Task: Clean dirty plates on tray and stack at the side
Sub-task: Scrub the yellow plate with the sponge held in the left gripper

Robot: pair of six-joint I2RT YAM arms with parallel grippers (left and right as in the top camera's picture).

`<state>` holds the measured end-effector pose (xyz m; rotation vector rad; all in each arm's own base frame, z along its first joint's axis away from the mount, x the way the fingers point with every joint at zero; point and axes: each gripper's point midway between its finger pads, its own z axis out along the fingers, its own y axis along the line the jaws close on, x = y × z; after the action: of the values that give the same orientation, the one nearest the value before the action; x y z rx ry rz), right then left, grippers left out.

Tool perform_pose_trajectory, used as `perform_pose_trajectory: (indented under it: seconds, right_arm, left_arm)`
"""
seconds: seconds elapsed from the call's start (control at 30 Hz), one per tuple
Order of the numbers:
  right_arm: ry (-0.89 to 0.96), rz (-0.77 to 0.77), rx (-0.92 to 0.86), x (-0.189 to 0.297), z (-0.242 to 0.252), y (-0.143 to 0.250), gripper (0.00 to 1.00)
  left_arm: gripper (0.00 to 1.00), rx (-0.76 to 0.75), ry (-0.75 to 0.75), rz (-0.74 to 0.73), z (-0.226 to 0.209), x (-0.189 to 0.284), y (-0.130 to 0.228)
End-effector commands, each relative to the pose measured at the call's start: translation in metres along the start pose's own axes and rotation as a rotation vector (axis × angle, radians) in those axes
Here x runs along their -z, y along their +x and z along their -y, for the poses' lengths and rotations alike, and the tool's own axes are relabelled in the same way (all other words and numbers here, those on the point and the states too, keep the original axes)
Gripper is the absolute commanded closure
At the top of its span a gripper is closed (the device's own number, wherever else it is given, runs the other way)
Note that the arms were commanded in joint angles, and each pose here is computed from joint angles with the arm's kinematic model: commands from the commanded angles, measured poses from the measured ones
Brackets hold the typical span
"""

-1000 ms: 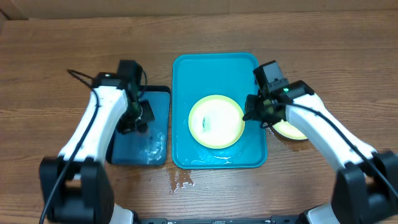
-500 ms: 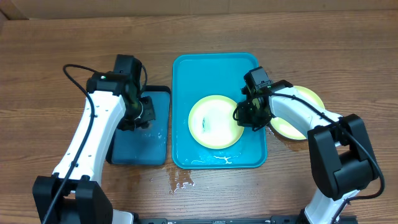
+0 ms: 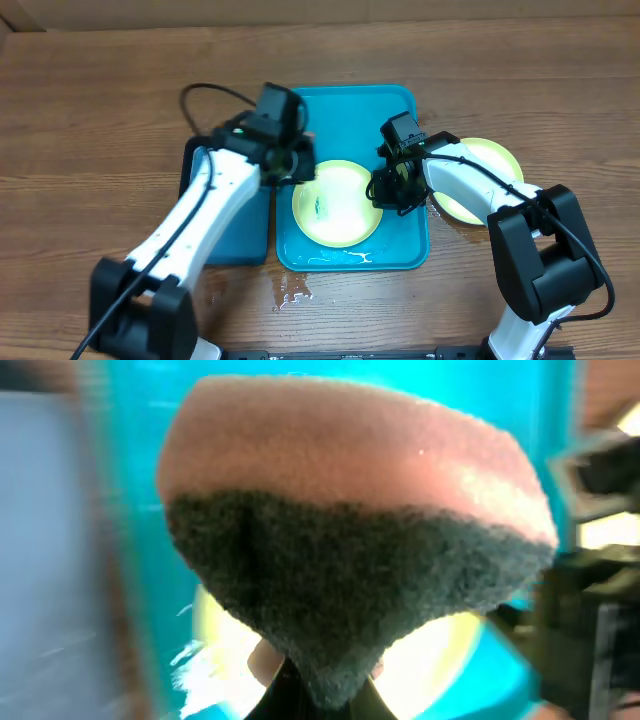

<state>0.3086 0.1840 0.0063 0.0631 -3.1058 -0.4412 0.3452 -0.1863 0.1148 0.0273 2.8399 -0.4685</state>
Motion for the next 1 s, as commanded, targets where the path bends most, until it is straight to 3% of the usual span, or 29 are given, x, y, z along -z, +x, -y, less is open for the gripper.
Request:
perform_pose_trajectory:
  seconds: [0.0, 0.27, 0.43, 0.6, 0.7, 0.87, 0.97]
  right_arm:
    - [0.028, -0.026, -0.012, -0.01, 0.006, 0.004, 0.96]
    - [0.028, -0.026, -0.012, -0.01, 0.006, 0.004, 0.96]
    - [0.028, -0.026, -0.012, -0.01, 0.006, 0.004, 0.96]
    - [0.028, -0.026, -0.012, -0.01, 0.006, 0.004, 0.96]
    - [0.028, -0.026, -0.012, -0.01, 0.006, 0.004, 0.96]
    - [0.028, -0.027, -0.012, -0.01, 0.006, 0.004, 0.96]
    - [0.028, -0.027, -0.013, -0.01, 0.006, 0.004, 0.96]
  left_arm:
    - [0.96, 0.065, 0.102, -0.166, 0.029, -0.041, 0.027]
    - [0.96, 0.184, -0.047, -0.344, -0.005, -0.094, 0.063]
    - [0.96, 0.217, -0.386, -0.296, -0.081, -0.081, 0.059]
    - [0.96, 0.214, -0.501, -0.293, -0.111, -0.068, 0.058]
    - [0.96, 0.206, -0.411, -0.32, -0.097, -0.074, 0.06]
    - [0.96, 0.141, 0.006, -0.38, -0.019, -0.091, 0.06]
    - [0.96, 0.072, 0.165, -0.377, 0.022, -0.095, 0.061]
